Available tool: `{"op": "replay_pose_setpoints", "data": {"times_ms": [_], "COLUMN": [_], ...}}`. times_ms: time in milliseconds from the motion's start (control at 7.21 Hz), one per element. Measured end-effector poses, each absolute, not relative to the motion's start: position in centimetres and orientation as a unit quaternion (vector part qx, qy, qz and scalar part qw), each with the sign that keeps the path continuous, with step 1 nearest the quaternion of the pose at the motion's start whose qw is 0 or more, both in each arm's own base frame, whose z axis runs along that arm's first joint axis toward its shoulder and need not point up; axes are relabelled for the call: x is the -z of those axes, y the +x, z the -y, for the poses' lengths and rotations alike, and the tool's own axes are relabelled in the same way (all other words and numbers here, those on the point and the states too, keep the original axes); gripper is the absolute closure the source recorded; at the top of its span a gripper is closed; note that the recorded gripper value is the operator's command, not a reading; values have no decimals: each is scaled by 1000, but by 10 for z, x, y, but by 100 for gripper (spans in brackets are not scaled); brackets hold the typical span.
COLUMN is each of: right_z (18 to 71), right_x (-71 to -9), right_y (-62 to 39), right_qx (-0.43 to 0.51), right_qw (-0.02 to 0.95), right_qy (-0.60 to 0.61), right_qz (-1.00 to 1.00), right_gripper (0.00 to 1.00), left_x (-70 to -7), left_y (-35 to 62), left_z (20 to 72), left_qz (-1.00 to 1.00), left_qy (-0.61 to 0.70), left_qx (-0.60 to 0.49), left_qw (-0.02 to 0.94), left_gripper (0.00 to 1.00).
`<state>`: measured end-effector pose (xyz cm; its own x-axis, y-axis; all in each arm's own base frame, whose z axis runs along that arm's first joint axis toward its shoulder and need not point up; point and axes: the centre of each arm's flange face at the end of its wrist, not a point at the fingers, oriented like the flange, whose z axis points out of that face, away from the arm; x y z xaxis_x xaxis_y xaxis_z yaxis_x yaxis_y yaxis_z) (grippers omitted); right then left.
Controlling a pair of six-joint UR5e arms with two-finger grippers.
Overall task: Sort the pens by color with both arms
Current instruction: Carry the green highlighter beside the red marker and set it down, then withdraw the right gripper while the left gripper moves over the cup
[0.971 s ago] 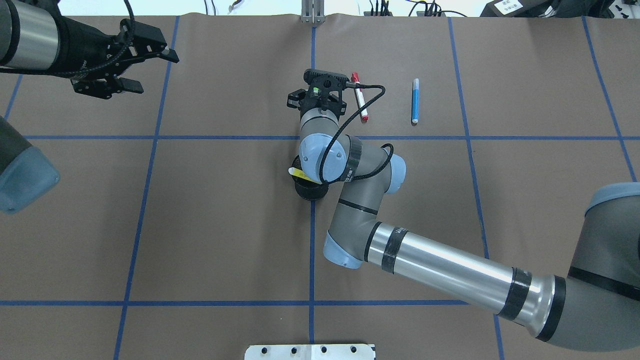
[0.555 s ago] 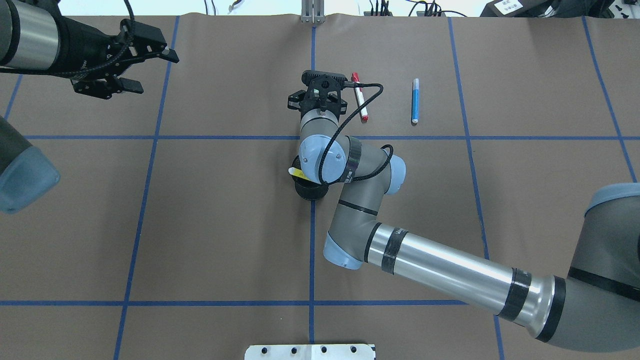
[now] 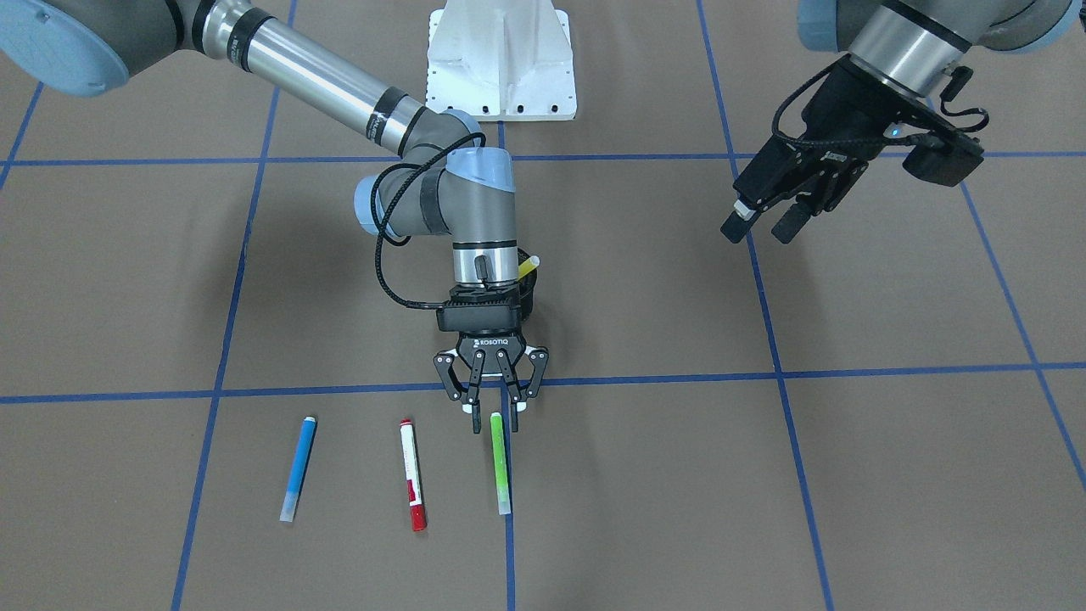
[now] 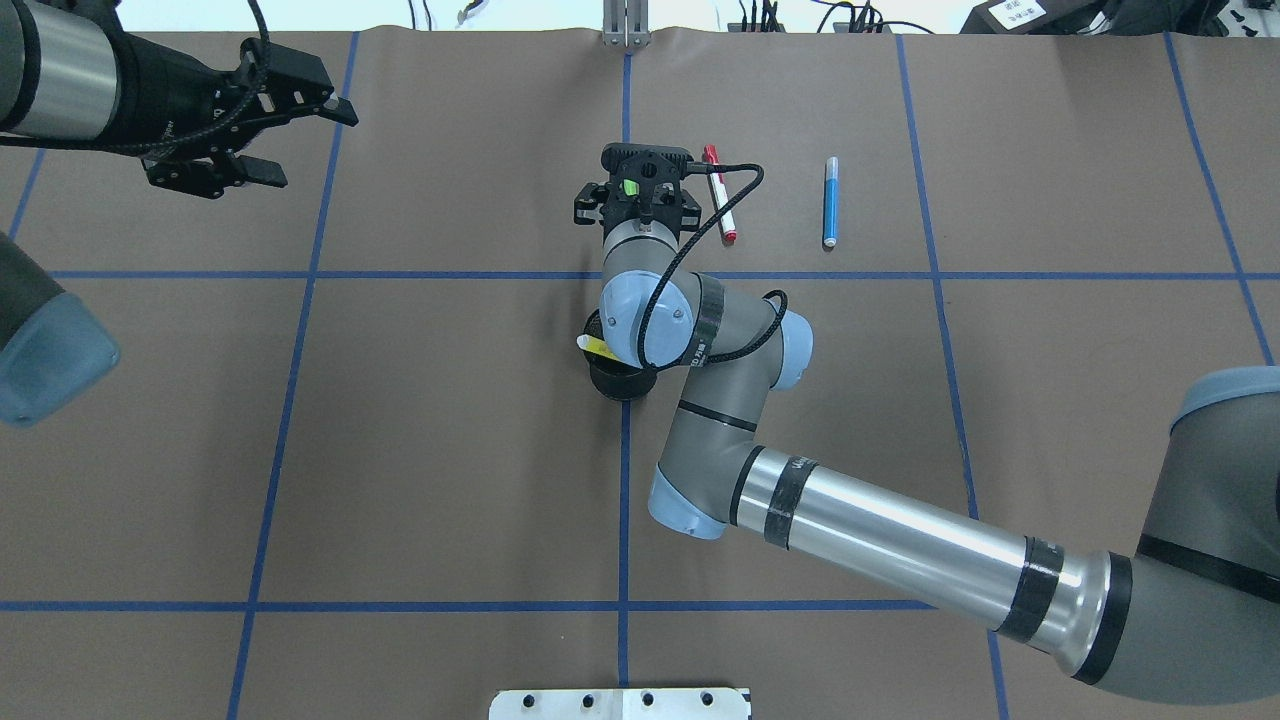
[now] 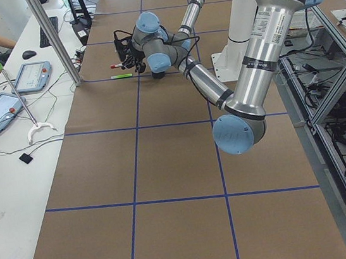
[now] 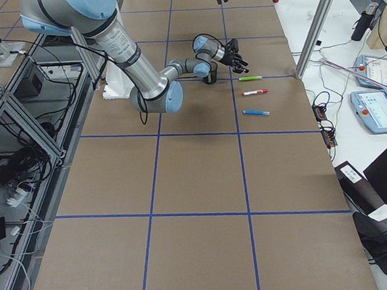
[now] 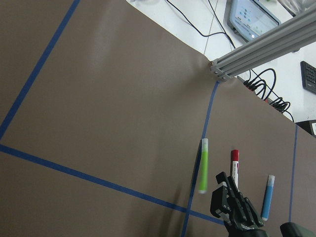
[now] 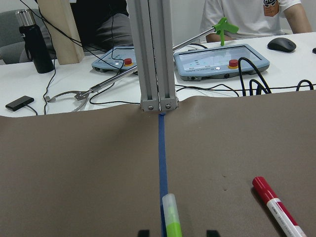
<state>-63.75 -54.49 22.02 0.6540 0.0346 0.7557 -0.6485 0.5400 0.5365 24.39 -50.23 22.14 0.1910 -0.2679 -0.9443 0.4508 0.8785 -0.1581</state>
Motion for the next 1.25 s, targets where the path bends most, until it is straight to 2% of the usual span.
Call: {"op": "replay_pose_setpoints", "data": {"times_ms": [416, 694, 1249], "right_z": [544, 550, 507], "right_x": [-203, -207, -295], "right_y": [-601, -539, -418], "right_qx": [-201, -180, -137], "right_qw": [789, 785, 805], "right_qy": [438, 415, 331], "right_qz": [381, 423, 472], "right_gripper": [1, 1, 1], "left_x": [-223, -204, -183], "left_y": [253, 299, 426], "left_z": [505, 502, 489], "left_qz": [-579, -560, -540], "left_qy": [65, 35, -41], "left_qx": [239, 232, 219], "left_qw": [777, 794, 811], "left_gripper": [1, 1, 1]}}
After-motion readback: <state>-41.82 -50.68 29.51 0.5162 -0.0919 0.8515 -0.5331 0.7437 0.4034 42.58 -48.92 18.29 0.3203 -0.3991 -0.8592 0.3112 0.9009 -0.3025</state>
